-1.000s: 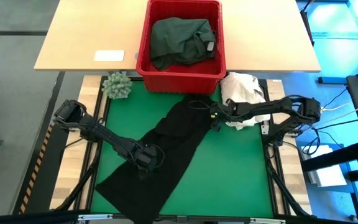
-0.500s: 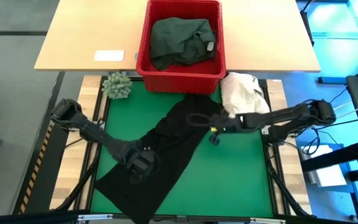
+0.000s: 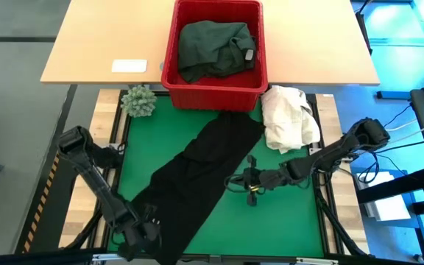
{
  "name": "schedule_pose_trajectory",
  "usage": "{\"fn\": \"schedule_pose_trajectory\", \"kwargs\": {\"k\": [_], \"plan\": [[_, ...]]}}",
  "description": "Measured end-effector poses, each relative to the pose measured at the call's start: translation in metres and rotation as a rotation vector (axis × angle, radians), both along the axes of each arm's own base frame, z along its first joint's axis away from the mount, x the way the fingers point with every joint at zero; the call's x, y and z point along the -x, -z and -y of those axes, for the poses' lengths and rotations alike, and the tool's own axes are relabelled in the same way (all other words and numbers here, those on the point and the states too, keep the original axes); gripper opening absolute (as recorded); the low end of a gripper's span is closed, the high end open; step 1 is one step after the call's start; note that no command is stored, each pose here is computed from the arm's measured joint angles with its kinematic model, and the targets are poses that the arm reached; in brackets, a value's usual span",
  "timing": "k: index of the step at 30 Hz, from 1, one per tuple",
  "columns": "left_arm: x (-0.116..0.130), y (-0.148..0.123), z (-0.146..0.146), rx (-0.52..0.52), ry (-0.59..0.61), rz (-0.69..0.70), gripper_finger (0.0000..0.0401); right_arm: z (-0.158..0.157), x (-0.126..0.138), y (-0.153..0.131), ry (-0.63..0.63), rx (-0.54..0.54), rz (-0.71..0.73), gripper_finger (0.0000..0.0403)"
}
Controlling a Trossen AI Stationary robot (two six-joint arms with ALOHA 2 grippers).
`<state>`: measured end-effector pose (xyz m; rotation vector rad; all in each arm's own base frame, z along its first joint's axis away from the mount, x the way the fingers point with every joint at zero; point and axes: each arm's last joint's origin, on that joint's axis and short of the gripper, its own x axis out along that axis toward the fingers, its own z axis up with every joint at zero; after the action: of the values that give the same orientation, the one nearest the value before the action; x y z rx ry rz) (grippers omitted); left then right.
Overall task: Fold laundry
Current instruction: Fold the black shirt
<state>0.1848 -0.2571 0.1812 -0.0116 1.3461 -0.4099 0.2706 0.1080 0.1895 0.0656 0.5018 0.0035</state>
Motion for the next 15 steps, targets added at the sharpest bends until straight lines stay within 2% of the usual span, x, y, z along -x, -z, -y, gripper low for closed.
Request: {"fn": "schedule_pose_trajectory", "kwargs": {"k": [6,11,15], "plan": [[0.003,0.022,0.017,0.003,0.024,-0.015,0.0065,-0.020,-0.003,0.010,-0.070,-0.016,0.037,0.0003],[-0.002,0.038,0.023,0.068,0.075,-0.102,0.0104,-0.046,-0.007,0.007,-0.181,0.034,0.074,0.0003],[-0.010,0.037,0.018,0.097,0.038,-0.159,0.0140,-0.051,-0.015,0.009,-0.175,0.059,0.051,0.0003]]}}
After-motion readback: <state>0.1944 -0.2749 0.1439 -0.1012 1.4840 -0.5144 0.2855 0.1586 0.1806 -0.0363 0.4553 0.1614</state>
